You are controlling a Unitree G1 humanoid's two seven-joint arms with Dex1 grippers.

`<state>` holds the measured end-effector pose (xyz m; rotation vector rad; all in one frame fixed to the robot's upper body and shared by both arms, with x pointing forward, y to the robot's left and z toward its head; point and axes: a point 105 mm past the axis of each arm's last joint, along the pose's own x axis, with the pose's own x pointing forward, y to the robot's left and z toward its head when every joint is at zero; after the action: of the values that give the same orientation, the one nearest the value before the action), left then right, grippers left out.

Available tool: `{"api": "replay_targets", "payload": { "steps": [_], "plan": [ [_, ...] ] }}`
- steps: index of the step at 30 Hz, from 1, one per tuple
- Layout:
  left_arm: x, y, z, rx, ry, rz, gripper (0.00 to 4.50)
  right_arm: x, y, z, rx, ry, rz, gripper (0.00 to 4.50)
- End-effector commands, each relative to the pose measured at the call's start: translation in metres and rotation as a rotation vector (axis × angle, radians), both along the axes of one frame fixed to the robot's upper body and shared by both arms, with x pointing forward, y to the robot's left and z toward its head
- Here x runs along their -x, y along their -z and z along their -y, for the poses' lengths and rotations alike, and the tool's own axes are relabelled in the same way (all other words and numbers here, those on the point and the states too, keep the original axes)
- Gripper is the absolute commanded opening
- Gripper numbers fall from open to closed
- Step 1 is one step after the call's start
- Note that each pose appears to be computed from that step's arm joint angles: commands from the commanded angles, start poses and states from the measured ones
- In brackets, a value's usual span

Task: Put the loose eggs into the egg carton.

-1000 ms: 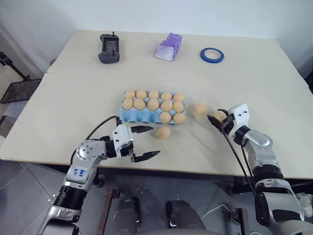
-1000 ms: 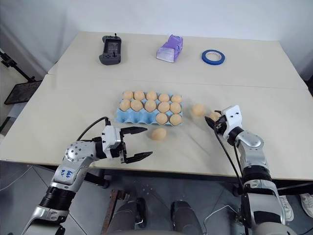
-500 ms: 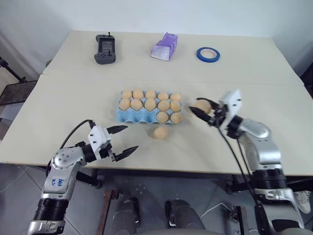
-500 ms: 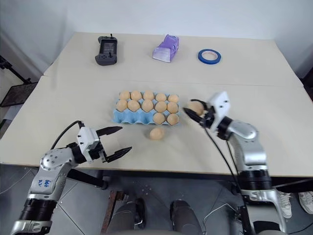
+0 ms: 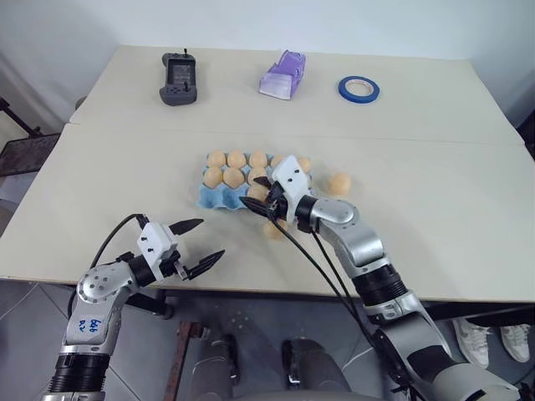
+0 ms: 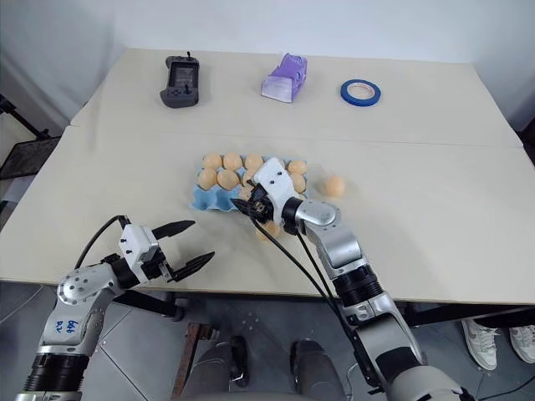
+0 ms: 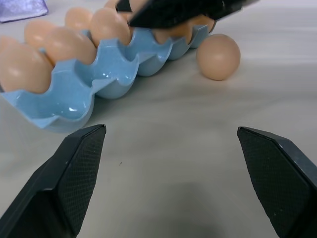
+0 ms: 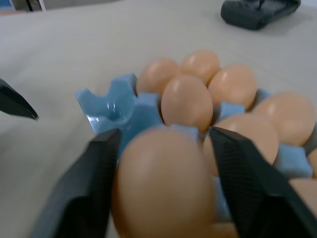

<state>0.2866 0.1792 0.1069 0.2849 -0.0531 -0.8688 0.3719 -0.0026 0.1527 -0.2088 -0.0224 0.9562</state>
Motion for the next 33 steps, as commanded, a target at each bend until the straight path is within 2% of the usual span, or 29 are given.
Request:
{"api": "replay_targets", "payload": {
  "steps": [1, 2, 6, 8, 11, 19, 21, 27, 33],
  "plan": [
    [0.004, -0.012, 0.003, 0.002, 0.002, 0.055, 4.5, -0.003, -0.019, -0.005, -0.037, -0.001, 0.062, 4.18],
    [0.004, -0.012, 0.003, 0.002, 0.002, 0.056, 4.5, -0.003, -0.021, -0.006, -0.042, -0.006, 0.067, 4.46],
    [0.005, -0.012, 0.007, 0.004, 0.021, 0.055, 4.5, 0.01, -0.04, 0.001, -0.091, -0.051, 0.117, 4.46],
    [0.004, -0.014, 0.012, 0.005, 0.042, 0.057, 4.5, 0.018, -0.049, 0.015, -0.12, -0.067, 0.162, 4.46],
    [0.003, -0.017, 0.021, 0.007, 0.086, 0.06, 4.5, 0.027, -0.049, 0.052, -0.138, -0.021, 0.21, 4.46],
    [-0.005, -0.019, 0.049, 0.02, 0.196, 0.047, 4.5, 0.043, -0.01, 0.172, -0.065, 0.351, 0.206, 4.46],
    [-0.007, -0.022, 0.058, 0.031, 0.228, 0.051, 4.5, 0.052, -0.001, 0.19, -0.054, 0.412, 0.212, 4.46],
    [-0.015, -0.026, 0.079, 0.003, 0.301, 0.094, 4.5, 0.064, 0.037, 0.223, -0.031, 0.568, 0.18, 4.46],
    [-0.016, -0.031, 0.083, -0.003, 0.34, 0.104, 4.5, 0.052, 0.034, 0.21, -0.058, 0.536, 0.19, 4.46]
  ]
}}
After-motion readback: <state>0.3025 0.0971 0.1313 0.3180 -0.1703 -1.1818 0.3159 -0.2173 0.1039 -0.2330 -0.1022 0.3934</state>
